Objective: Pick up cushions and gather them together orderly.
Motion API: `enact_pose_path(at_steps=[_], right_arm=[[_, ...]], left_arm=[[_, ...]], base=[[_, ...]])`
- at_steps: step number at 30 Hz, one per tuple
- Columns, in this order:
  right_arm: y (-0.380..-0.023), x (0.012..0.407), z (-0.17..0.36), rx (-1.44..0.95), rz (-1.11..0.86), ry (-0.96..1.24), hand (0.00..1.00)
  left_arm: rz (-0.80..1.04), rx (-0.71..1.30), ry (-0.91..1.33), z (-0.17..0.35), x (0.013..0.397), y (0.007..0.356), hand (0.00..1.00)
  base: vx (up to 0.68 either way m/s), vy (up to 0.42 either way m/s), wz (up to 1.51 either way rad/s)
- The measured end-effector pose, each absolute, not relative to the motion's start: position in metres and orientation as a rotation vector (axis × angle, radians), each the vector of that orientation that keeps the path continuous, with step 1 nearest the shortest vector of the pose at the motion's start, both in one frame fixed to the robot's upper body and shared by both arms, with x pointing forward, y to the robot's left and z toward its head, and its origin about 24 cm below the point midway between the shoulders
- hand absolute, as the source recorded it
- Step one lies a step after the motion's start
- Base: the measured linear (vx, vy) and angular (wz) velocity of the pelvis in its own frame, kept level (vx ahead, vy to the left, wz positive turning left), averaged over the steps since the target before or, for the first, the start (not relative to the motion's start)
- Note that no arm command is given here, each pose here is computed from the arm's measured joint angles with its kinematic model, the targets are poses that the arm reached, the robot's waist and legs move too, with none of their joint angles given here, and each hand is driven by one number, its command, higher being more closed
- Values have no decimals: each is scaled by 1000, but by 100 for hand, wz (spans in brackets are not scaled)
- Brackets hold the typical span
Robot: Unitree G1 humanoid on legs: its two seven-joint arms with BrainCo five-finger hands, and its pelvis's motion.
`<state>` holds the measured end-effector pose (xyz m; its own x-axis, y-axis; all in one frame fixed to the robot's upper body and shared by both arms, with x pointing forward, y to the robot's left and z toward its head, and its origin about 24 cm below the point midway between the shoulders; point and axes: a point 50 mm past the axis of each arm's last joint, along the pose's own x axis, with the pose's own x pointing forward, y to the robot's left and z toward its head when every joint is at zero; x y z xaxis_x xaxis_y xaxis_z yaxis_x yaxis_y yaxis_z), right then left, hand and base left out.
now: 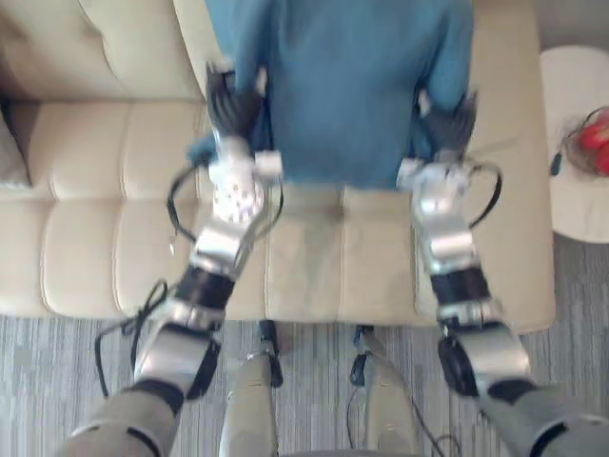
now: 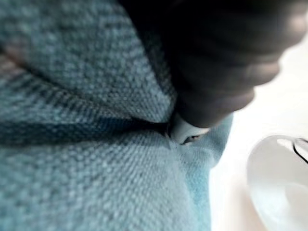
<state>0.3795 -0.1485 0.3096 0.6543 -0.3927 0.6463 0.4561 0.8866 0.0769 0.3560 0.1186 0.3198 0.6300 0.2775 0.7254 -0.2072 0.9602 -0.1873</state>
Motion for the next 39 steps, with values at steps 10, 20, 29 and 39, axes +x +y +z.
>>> enact_pose_path(at_steps=[10, 20, 29, 39], right_arm=[[-158, 411, 333, 197, -458, -446, 0], [-137, 406, 295, 265, -321, -435, 0], [-139, 390, 228, 224, -332, -384, 0], [-209, 324, 157, 64, -444, -398, 0]], left_arm=[[348, 59, -607, 342, 405, 137, 0], [281, -251, -504, 291, 403, 126, 0], [288, -248, -465, 246, 394, 141, 0], [272, -205, -449, 184, 356, 176, 0]], base=[[-38, 35, 15], [-24, 7, -8], [-31, -32, 2], [12, -27, 0]])
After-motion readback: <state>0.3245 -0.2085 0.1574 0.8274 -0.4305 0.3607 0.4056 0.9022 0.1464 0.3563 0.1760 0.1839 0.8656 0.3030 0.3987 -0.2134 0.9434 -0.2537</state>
